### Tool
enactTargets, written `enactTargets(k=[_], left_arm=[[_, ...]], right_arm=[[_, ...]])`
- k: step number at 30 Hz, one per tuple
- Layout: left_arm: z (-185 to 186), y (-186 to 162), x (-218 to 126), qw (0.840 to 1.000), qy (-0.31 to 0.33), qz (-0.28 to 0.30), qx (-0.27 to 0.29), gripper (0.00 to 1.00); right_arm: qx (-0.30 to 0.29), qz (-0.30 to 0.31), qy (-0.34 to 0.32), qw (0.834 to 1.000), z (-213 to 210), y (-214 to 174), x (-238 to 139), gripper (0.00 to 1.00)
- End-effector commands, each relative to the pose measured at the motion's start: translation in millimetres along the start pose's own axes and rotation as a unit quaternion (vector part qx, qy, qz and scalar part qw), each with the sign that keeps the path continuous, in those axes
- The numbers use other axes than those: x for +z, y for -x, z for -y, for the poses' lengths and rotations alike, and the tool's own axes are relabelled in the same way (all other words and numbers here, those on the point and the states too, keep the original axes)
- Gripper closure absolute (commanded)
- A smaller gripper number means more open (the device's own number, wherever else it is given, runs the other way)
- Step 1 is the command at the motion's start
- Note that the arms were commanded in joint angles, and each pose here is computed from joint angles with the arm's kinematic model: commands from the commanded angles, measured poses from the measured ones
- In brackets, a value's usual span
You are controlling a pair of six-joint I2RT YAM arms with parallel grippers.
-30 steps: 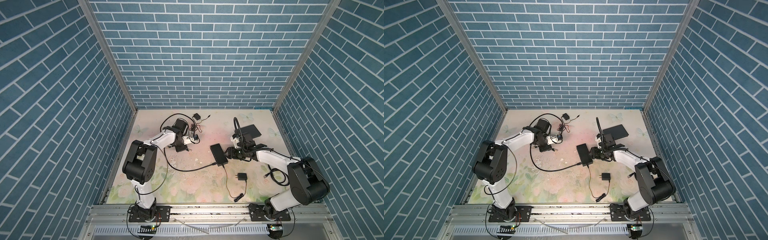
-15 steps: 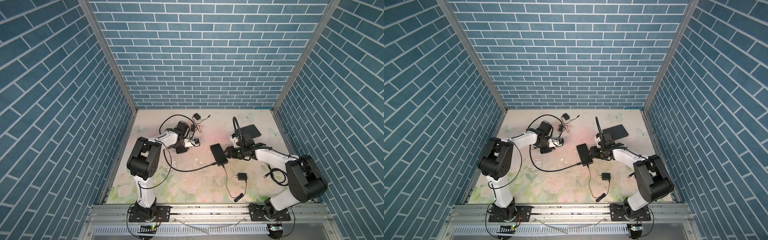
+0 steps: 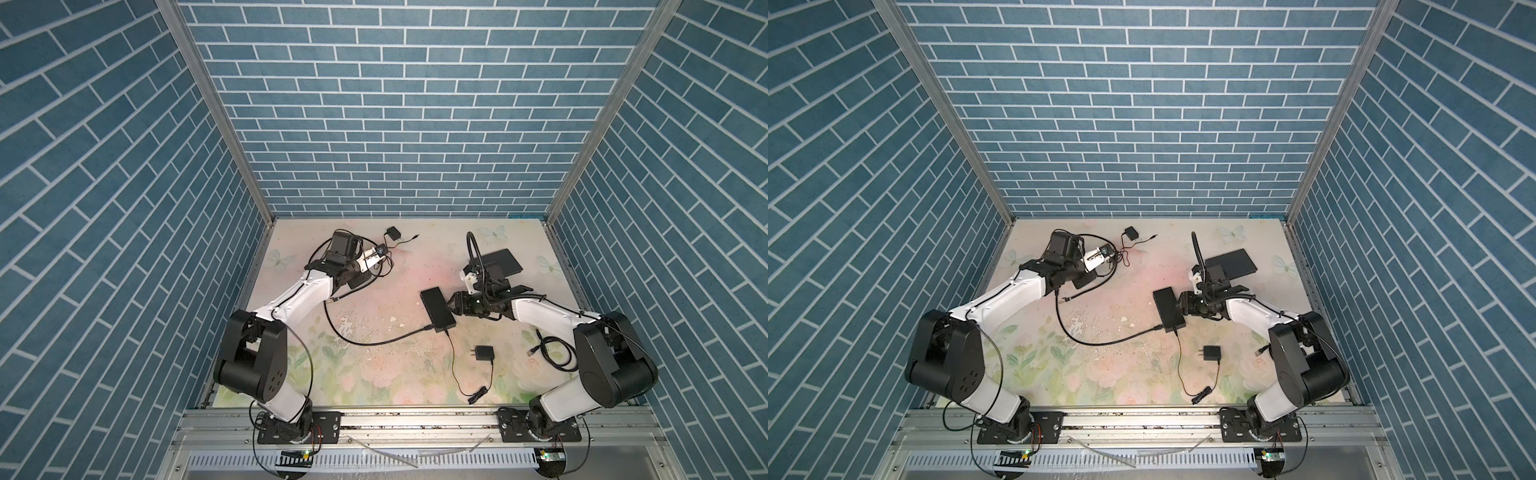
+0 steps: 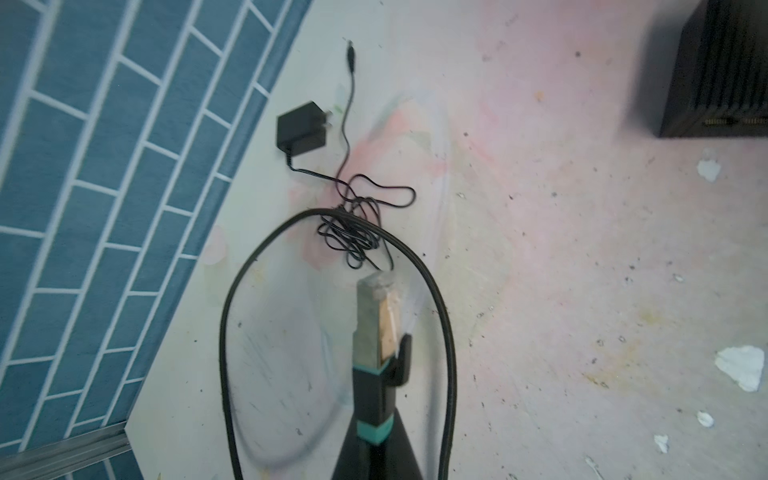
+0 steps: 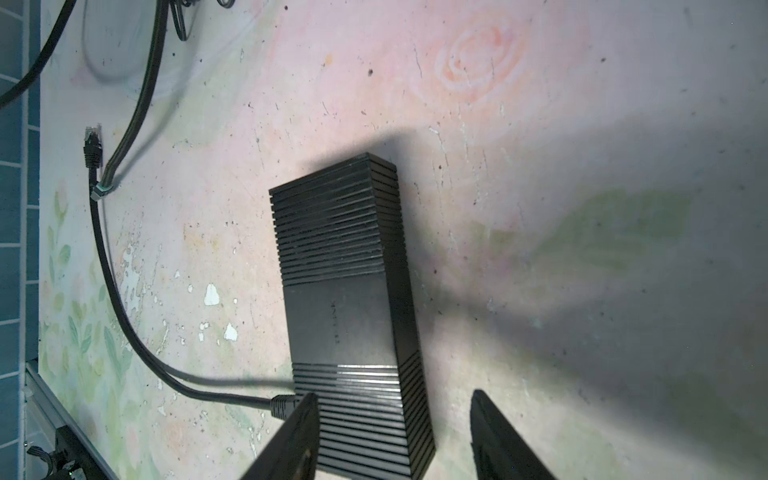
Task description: Insert the plug into the switch port
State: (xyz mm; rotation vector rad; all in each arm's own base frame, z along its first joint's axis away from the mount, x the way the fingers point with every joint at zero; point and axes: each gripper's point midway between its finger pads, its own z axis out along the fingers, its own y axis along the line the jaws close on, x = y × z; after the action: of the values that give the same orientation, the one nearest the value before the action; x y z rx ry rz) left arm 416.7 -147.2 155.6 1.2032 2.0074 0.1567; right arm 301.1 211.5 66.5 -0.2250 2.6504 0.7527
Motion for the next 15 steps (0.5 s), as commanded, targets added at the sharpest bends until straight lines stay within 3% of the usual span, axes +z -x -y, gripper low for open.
enactTargets(k=[1,7,12,15], left_arm=[[-17,-1,-9,0.998,0.036,0.005,-0.043,1.0],[-30,21,-45,0.994,0.048,0.049,-0.085,1.0],[-86,43,-110,0.972,0.172,0.096,-0.131,1.0],[-109,38,-137,0.963,0.22,0.065,-0.142,0.99]], right_arm=[[-0.01,0.006,0.005,1.0,0,-4,-4,0.42],[-0.007,0.011,0.014,1.0,-3,-2,-5,0.42],[-0.012,0.013,0.016,1.0,-7,1,-8,0.42],[-0.014,0.014,0.015,1.0,-7,1,-9,0.42]])
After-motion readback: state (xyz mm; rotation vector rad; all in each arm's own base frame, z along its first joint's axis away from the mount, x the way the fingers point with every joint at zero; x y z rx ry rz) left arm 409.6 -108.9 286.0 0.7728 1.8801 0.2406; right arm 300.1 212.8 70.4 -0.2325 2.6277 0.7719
